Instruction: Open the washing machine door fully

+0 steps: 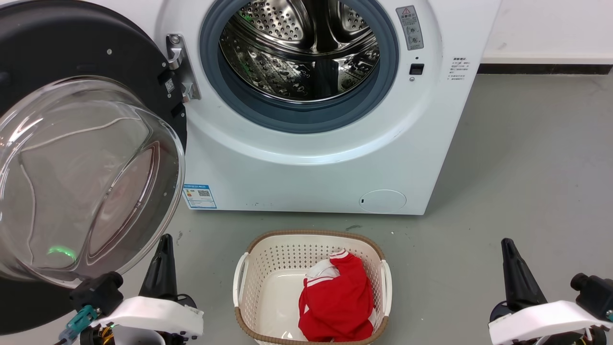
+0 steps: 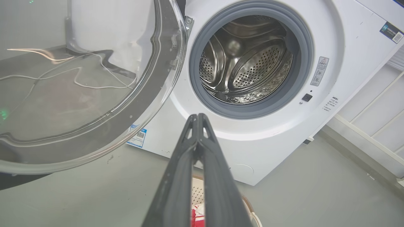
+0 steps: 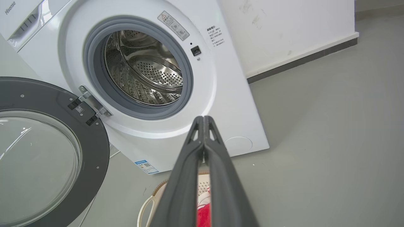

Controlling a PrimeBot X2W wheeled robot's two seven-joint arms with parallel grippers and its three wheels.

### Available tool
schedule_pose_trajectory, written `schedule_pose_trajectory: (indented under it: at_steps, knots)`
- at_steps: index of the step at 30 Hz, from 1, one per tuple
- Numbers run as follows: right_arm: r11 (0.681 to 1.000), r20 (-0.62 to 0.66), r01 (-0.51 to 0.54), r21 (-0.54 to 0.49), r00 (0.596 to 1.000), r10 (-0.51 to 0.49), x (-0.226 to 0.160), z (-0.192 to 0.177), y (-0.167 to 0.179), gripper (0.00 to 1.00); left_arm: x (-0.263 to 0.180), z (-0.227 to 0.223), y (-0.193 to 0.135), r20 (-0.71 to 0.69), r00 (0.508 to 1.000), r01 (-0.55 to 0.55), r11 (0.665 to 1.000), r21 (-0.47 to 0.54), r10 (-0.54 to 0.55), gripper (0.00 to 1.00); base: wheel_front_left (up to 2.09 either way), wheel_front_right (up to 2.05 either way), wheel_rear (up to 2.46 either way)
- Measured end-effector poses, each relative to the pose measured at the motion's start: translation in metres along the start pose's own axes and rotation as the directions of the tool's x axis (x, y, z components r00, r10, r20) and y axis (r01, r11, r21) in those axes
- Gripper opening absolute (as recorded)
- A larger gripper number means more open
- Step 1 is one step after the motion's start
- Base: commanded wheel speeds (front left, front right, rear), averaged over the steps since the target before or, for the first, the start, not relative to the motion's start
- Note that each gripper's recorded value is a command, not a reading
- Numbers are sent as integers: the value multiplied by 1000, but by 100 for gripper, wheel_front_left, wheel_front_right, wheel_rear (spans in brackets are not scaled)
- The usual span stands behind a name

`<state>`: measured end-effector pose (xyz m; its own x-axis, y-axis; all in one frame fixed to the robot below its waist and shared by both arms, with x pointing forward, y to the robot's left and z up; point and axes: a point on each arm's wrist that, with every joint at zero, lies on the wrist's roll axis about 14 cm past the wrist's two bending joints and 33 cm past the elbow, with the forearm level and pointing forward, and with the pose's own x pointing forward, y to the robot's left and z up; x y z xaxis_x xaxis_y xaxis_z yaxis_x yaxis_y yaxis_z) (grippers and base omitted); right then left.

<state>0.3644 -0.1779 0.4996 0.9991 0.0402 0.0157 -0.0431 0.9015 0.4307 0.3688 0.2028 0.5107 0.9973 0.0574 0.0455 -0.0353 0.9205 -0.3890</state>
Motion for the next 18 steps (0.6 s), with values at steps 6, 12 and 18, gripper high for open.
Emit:
schedule_pose_trajectory:
  at_steps: [6,12,18]
  knots:
    - [995,3,12,100,1000,-12,3,2,-2,0,1,-2,3,-13,1000,-19,994,-103,18,0,0,0,0]
    - [981,-8,30,192,1000,-29,3,0,-6,0,4,-3,3,-25,999,-25,980,-198,21,0,0,0,0]
    - [961,-5,33,275,999,-33,7,3,-7,0,4,-5,5,-40,999,-41,957,-285,31,0,0,0,0]
